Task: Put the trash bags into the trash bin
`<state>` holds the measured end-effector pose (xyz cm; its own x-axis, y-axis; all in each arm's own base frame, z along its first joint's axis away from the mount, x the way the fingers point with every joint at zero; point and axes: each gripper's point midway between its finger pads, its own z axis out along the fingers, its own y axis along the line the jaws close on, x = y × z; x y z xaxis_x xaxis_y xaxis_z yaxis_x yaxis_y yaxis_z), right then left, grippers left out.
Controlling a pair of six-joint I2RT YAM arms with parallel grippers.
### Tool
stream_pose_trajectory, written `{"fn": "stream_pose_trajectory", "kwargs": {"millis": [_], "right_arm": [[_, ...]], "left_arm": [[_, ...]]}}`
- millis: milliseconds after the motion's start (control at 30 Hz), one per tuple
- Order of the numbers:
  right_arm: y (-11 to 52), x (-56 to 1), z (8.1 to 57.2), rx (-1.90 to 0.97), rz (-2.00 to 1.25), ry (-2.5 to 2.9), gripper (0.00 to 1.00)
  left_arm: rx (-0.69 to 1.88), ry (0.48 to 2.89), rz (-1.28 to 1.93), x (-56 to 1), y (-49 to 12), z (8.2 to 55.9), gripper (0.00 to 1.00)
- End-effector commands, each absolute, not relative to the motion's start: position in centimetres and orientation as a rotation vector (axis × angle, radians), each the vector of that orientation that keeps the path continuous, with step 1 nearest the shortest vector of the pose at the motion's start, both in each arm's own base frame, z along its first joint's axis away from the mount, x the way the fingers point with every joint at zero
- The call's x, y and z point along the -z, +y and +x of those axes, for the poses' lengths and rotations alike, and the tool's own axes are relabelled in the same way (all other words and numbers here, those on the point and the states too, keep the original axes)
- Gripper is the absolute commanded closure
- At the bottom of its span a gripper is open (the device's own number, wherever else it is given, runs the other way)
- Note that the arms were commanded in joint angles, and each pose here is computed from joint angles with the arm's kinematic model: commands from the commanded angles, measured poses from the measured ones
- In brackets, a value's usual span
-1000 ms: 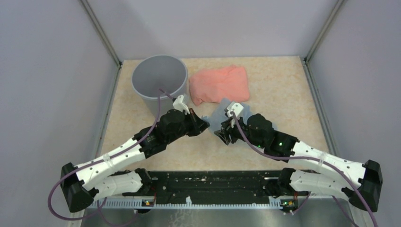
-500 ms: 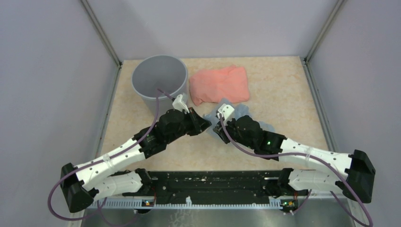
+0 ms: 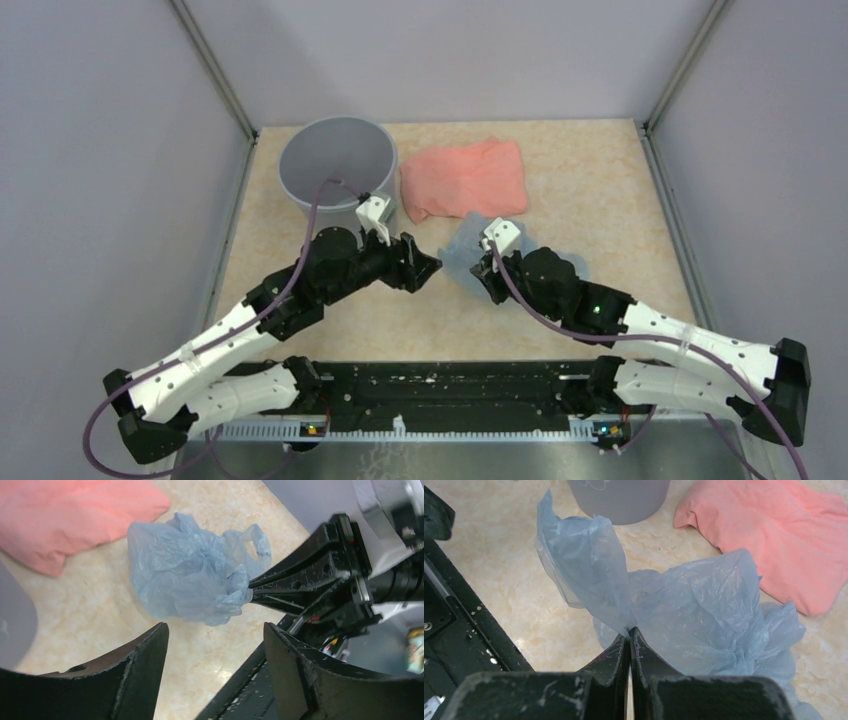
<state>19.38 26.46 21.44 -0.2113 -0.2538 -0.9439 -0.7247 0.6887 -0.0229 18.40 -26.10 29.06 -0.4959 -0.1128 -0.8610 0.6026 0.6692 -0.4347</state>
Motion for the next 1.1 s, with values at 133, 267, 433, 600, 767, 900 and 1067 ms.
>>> {"fn": "stream_pose_trajectory", "kwargs": {"millis": [133, 267, 433, 600, 767, 900, 1067], "right_arm": [[26.0, -24.6, 18.2, -0.566, -0.812, 1.717, 1.00], [25.8, -24.9, 17.9, -0.570, -0.822, 1.724, 1.00], [25.5, -25.3, 17.4, -0.593, -0.822, 1.721, 1.00], [25.5, -25.4, 17.2, -0.602, -0.832, 1.722, 1.00], [25.6, -25.3, 16.8, -0.611, -0.857, 1.730, 1.00], [25.5, -25.6, 16.7, -0.613, -0.860, 1.730, 1.00], [25.4, -25.6, 16.6, -0.609, -0.866, 1.737, 1.00]], "left_arm": [[0.844, 1.608, 1.078, -29.4, -28.8, 16.0, 0.20], [0.767, 1.476, 1.175, -29.5, -28.9, 16.5, 0.18], [0.697, 1.278, 1.253, -29.9, -29.1, 16.6, 0.18], [0.732, 1.206, 1.327, -29.2, -30.4, 16.1, 0.20], [0.713, 1.146, 1.344, -29.1, -31.3, 16.6, 0.20], [0.721, 1.128, 1.382, -28.7, -32.1, 16.7, 0.24], [0.743, 1.111, 1.389, -28.3, -32.8, 16.8, 0.28]]}}
